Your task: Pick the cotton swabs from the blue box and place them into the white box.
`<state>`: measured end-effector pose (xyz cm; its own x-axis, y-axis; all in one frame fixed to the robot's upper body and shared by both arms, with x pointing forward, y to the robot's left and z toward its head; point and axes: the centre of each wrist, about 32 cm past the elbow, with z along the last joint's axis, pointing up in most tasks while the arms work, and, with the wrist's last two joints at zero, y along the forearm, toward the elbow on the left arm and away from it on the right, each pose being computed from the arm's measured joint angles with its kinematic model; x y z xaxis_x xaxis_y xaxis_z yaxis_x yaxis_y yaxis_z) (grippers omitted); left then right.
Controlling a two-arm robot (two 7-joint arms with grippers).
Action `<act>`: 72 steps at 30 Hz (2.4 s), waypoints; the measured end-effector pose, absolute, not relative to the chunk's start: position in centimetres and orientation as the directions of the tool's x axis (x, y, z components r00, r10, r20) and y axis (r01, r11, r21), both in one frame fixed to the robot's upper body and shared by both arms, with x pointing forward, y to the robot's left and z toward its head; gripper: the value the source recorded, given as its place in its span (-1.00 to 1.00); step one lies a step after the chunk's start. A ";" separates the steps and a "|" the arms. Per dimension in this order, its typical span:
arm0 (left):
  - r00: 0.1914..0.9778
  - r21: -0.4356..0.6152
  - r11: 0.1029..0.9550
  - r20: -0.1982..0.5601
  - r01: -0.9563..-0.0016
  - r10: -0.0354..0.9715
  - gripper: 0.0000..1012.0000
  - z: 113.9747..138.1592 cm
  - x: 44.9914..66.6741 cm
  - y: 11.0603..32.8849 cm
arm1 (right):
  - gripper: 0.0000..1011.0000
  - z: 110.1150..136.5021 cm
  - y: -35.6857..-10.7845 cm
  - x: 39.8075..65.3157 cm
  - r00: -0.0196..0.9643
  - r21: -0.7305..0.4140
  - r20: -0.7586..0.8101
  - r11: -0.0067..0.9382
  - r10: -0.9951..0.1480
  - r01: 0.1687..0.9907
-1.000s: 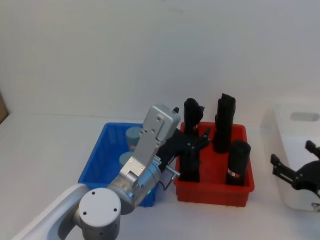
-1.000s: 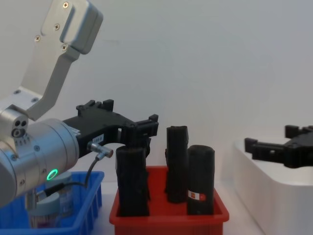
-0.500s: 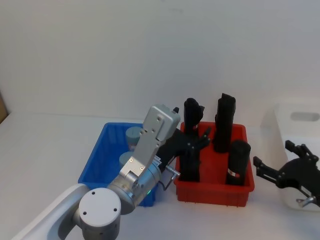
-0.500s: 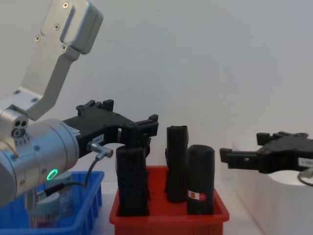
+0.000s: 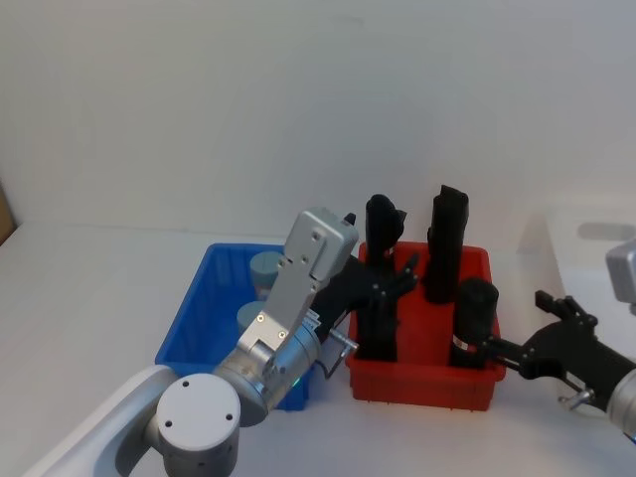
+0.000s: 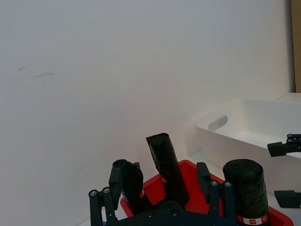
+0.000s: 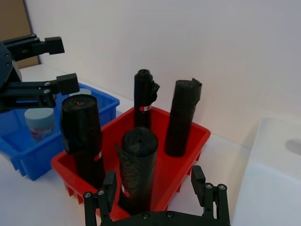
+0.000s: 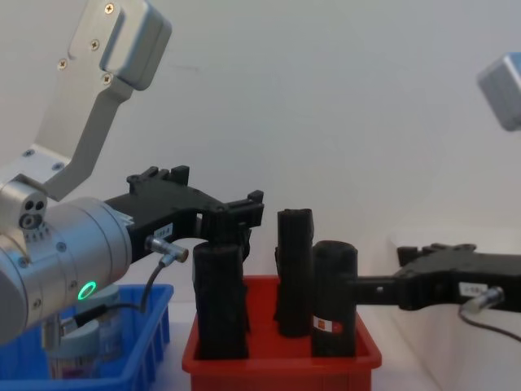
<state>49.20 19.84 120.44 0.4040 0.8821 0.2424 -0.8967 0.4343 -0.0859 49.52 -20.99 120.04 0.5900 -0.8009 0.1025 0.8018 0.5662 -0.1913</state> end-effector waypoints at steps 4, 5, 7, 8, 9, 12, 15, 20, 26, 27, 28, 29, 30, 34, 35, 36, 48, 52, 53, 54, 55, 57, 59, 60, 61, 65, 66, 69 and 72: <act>0.404 -0.086 0.434 0.242 -0.897 0.882 0.98 120.4 49.2 19.8 | 0.98 120.0 -20.5 49.9 0.610 -0.214 0.088 0.583 -0.787 0.783; 0.404 -0.086 0.434 0.242 -0.897 0.882 0.98 120.4 49.2 19.8 | 0.98 119.9 -20.4 50.0 0.613 -0.216 0.086 0.585 -0.786 0.781; 0.404 -0.086 0.434 0.242 -0.897 0.882 0.98 120.4 49.2 19.8 | 0.98 119.9 -20.3 50.1 0.618 -0.220 0.082 0.590 -0.782 0.776; 0.404 -0.086 0.434 0.242 -0.897 0.882 0.98 120.4 49.2 19.8 | 0.98 119.8 -20.1 50.2 0.621 -0.225 0.079 0.593 -0.780 0.773; 0.404 -0.086 0.434 0.242 -0.897 0.882 0.98 120.4 49.2 19.8 | 0.98 119.8 -20.1 50.2 0.623 -0.225 0.078 0.595 -0.778 0.772; 0.404 -0.086 0.434 0.242 -0.897 0.882 0.98 120.4 49.2 19.8 | 0.98 119.7 -19.8 50.4 0.627 -0.229 0.075 0.599 -0.775 0.768; 0.404 -0.086 0.434 0.242 -0.897 0.882 0.97 120.4 49.2 19.8 | 0.98 119.6 -19.4 50.6 0.629 -0.231 0.071 0.601 -0.774 0.765; 0.404 -0.086 0.434 0.242 -0.897 0.882 0.98 120.4 49.2 19.8 | 0.98 119.3 -18.9 50.8 0.624 -0.228 0.071 0.596 -0.778 0.770; 0.404 -0.086 0.434 0.242 -0.897 0.882 0.98 120.4 49.2 19.8 | 0.98 119.1 -18.1 51.2 0.618 -0.218 0.076 0.592 -0.782 0.776; 0.404 -0.086 0.434 0.242 -0.897 0.882 0.98 120.4 49.2 19.8 | 0.98 119.0 -18.0 51.3 0.618 -0.217 0.078 0.591 -0.783 0.777; 0.404 -0.086 0.434 0.242 -0.897 0.882 0.98 120.4 49.2 19.8 | 0.98 118.9 -17.8 51.3 0.615 -0.215 0.080 0.589 -0.784 0.779; 0.404 -0.086 0.434 0.242 -0.897 0.882 0.98 120.4 49.2 19.8 | 0.98 118.9 -17.7 51.4 0.614 -0.213 0.080 0.589 -0.785 0.780; 0.404 -0.086 0.434 0.242 -0.897 0.882 0.98 120.4 49.2 19.8 | 0.98 118.8 -17.6 51.5 0.613 -0.212 0.082 0.588 -0.786 0.781; 0.404 -0.086 0.434 0.242 -0.897 0.882 0.98 120.4 49.2 19.8 | 0.98 118.5 -17.0 51.8 0.605 -0.205 0.090 0.580 -0.791 0.788; 0.404 -0.086 0.434 0.242 -0.897 0.882 0.97 120.4 49.2 19.8 | 0.98 118.5 -16.9 51.8 0.604 -0.204 0.091 0.579 -0.792 0.789; 0.404 -0.086 0.434 0.242 -0.897 0.882 0.98 120.4 49.2 19.8 | 0.98 118.4 -16.8 51.9 0.604 -0.203 0.091 0.579 -0.792 0.790; 0.404 -0.086 0.434 0.242 -0.897 0.882 0.97 120.4 49.2 19.8 | 0.51 118.1 -16.0 52.3 0.593 -0.192 0.102 0.569 -0.798 0.799; 0.404 -0.086 0.434 0.242 -0.897 0.882 0.98 120.4 49.2 19.8 | 0.25 118.1 -15.9 52.4 0.592 -0.190 0.103 0.569 -0.799 0.800; 0.404 -0.086 0.434 0.242 -0.897 0.882 0.98 120.4 49.2 19.8 | 0.17 118.1 -15.9 52.4 0.592 -0.190 0.103 0.568 -0.799 0.801; 0.404 -0.086 0.434 0.242 -0.897 0.882 0.98 120.4 49.2 19.8 | 0.08 118.1 -15.9 52.4 0.592 -0.189 0.104 0.568 -0.800 0.801; 0.404 -0.086 0.434 0.242 -0.897 0.882 0.98 120.4 49.2 19.8 | 0.05 118.0 -15.8 52.4 0.591 -0.189 0.104 0.568 -0.800 0.801; 0.404 -0.086 0.434 0.242 -0.897 0.882 0.98 120.4 49.2 19.8 | -0.08 118.0 -15.8 52.4 0.591 -0.189 0.105 0.567 -0.800 0.801; 0.404 -0.086 0.434 0.242 -0.897 0.882 0.98 120.4 49.2 19.8 | -0.14 118.0 -15.7 52.4 0.591 -0.188 0.105 0.567 -0.800 0.802; 0.404 -0.086 0.434 0.242 -0.897 0.882 0.98 120.4 49.2 19.8 | -0.18 118.0 -15.7 52.4 0.591 -0.188 0.105 0.567 -0.800 0.802; 0.404 -0.086 0.434 0.242 -0.897 0.882 0.98 120.4 49.2 19.8 | -0.18 118.0 -15.7 52.4 0.590 -0.188 0.106 0.567 -0.800 0.802; 0.404 -0.086 0.434 0.242 -0.897 0.882 0.98 120.4 49.2 19.8 | -0.24 118.0 -15.7 52.5 0.590 -0.187 0.106 0.566 -0.801 0.803; 0.404 -0.086 0.434 0.242 -0.897 0.882 0.98 120.4 49.2 19.8 | -0.25 118.0 -15.7 52.5 0.590 -0.187 0.106 0.566 -0.801 0.803; 0.404 -0.086 0.434 0.242 -0.897 0.882 0.98 120.4 49.2 19.8 | -0.27 118.0 -15.6 52.5 0.590 -0.186 0.107 0.566 -0.801 0.803; 0.404 -0.086 0.434 0.242 -0.897 0.882 0.98 120.4 49.2 19.8 | -0.30 118.0 -15.7 52.5 0.590 -0.184 0.107 0.567 -0.800 0.803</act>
